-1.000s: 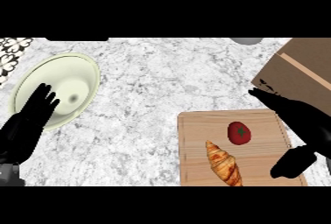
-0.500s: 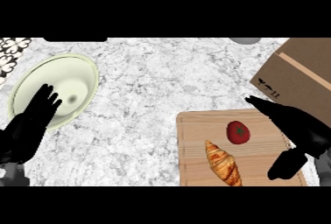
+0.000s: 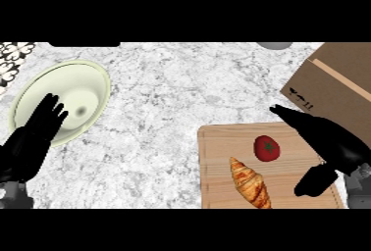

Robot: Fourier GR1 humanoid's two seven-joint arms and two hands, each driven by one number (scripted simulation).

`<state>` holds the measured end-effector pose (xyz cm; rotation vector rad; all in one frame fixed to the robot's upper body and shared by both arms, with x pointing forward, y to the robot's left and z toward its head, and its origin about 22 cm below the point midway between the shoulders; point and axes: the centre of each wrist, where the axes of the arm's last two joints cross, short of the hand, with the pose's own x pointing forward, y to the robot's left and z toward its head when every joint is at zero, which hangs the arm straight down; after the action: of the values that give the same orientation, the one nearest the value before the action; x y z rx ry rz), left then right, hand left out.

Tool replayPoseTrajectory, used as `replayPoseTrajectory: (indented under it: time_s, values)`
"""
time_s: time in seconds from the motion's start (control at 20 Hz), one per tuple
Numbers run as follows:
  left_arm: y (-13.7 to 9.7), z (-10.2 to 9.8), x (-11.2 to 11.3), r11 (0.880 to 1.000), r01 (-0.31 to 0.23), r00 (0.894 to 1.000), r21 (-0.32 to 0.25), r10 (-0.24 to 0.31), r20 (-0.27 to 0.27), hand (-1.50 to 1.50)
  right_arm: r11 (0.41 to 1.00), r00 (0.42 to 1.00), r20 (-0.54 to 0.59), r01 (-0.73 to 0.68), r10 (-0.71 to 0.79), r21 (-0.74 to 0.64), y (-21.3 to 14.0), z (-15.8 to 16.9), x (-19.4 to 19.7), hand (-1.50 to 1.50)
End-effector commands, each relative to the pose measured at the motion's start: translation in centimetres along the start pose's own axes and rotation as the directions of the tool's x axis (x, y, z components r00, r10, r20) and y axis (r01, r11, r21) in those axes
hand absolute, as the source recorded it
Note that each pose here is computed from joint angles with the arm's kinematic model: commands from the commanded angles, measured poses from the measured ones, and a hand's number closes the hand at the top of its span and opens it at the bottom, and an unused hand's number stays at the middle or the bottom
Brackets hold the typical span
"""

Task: Pick the tomato from the cutting board and place it in the cardboard box

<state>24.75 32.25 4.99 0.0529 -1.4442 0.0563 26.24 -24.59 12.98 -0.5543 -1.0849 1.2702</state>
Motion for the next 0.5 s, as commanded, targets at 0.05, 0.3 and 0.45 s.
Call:
replayPoseTrajectory:
  time_s: [0.05, 0.3, 0.45]
  values:
    - [-1.9, 0.5, 1.7, 1.000, 0.014, 1.000, 0.002, -0.014, -0.009, 0.00, 0.999, 0.999, -0.006, -0.035, 0.035, -0.016, -0.1, -0.9, 1.1, -1.50]
    - [1.7, 1.0, 0.8, 1.000, 0.020, 1.000, -0.008, -0.020, -0.007, 0.00, 0.998, 0.997, -0.036, -0.061, 0.062, 0.017, 1.3, -1.1, 3.0, -1.50]
    - [-2.4, 0.2, 0.6, 1.000, 0.001, 1.000, -0.011, -0.001, 0.020, 0.00, 0.998, 0.997, -0.042, -0.062, 0.063, 0.032, 1.9, -2.9, 1.7, -1.50]
